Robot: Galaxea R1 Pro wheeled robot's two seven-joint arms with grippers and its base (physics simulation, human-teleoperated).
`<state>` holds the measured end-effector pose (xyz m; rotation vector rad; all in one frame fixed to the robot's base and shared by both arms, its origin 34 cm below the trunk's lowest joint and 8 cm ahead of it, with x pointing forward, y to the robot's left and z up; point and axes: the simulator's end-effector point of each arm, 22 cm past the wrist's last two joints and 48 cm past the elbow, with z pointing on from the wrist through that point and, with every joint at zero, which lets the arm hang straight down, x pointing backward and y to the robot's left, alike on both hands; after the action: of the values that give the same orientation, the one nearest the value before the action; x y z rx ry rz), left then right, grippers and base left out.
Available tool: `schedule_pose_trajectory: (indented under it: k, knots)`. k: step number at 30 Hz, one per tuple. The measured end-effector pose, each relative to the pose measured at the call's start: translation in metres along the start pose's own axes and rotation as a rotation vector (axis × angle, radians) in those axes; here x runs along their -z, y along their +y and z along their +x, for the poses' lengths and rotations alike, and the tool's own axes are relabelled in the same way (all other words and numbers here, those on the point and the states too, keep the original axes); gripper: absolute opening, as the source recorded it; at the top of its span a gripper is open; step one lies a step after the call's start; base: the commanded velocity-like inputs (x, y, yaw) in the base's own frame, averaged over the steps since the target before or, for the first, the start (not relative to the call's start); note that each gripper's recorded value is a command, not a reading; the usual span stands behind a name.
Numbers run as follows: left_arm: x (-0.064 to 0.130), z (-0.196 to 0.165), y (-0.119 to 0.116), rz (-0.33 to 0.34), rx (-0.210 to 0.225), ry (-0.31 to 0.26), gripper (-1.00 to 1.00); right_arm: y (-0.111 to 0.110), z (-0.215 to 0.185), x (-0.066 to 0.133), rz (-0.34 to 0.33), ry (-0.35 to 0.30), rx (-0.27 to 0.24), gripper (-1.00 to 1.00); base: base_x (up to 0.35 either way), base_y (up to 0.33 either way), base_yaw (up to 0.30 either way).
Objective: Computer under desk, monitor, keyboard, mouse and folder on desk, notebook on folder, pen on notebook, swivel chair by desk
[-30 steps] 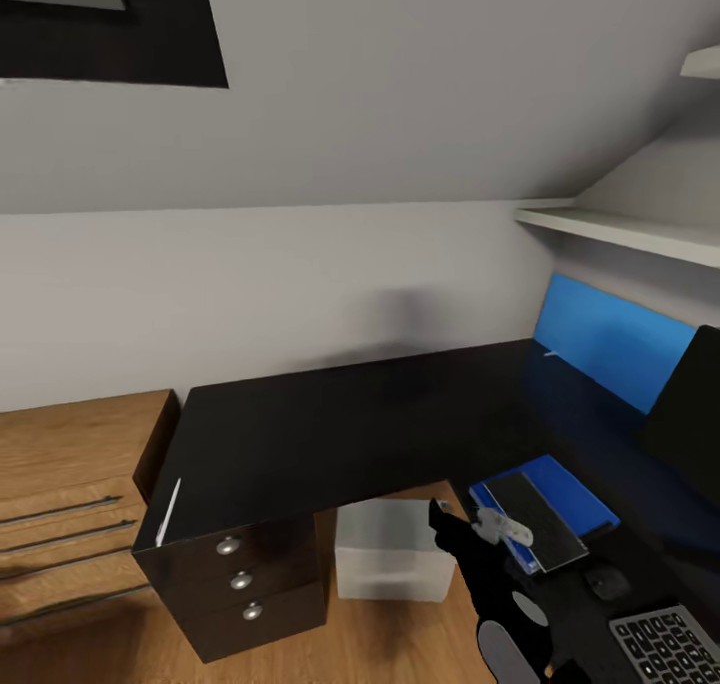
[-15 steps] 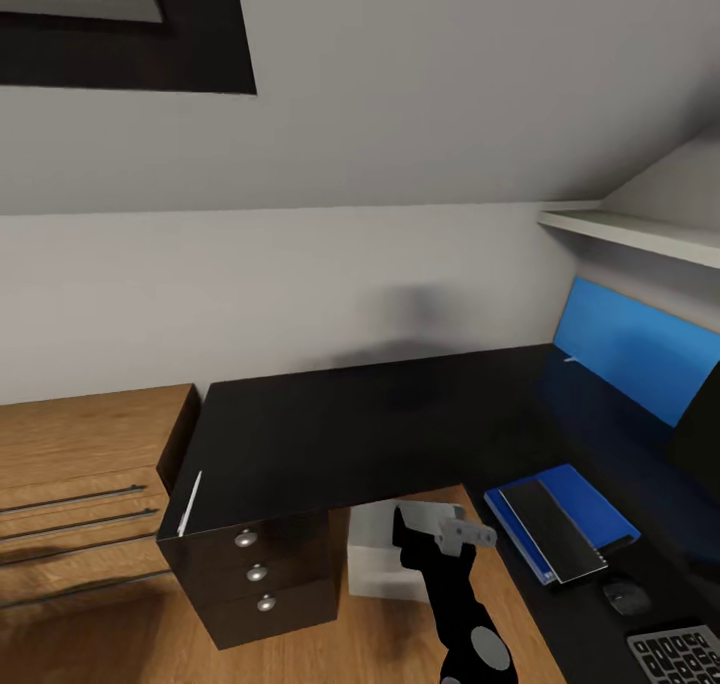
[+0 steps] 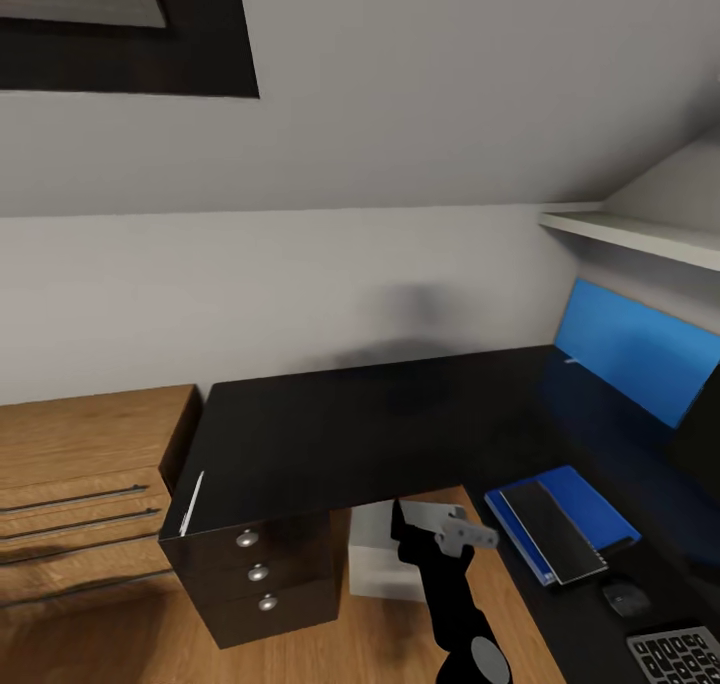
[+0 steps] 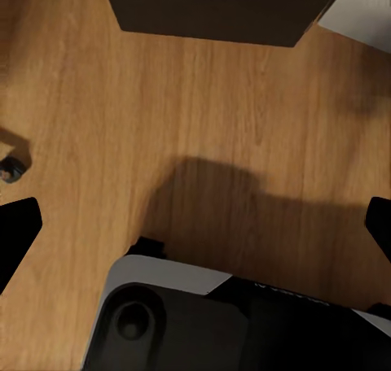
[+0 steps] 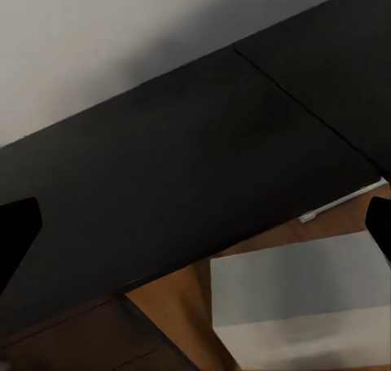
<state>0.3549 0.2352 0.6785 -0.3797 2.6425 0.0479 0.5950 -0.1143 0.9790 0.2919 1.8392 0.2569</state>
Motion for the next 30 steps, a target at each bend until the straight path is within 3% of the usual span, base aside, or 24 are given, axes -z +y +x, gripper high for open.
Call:
schedule_pose_trajectory:
  k: [6,11,17,30]
  knots:
    - [-0.001,-0.005,0.005,-0.009,0.015,-0.019,1.0,0.001,0.002,0.001,0.0,0.001,0.002,1.0,-0.028,0.029,0.259]
    - [-0.003,-0.018,0.02,-0.038,0.061,-0.055,1.0,0.001,0.003,0.0,0.0,0.003,0.003,1.0,-0.188,0.202,0.276]
    - [-0.003,-0.021,0.028,-0.051,0.08,-0.065,1.0,0.001,0.006,0.0,0.003,0.008,0.005,1.0,-0.138,0.203,0.276]
    - [-0.003,-0.02,0.029,-0.056,0.086,-0.062,1.0,0.0,0.01,0.0,0.006,0.016,0.009,1.0,-0.008,0.018,0.276]
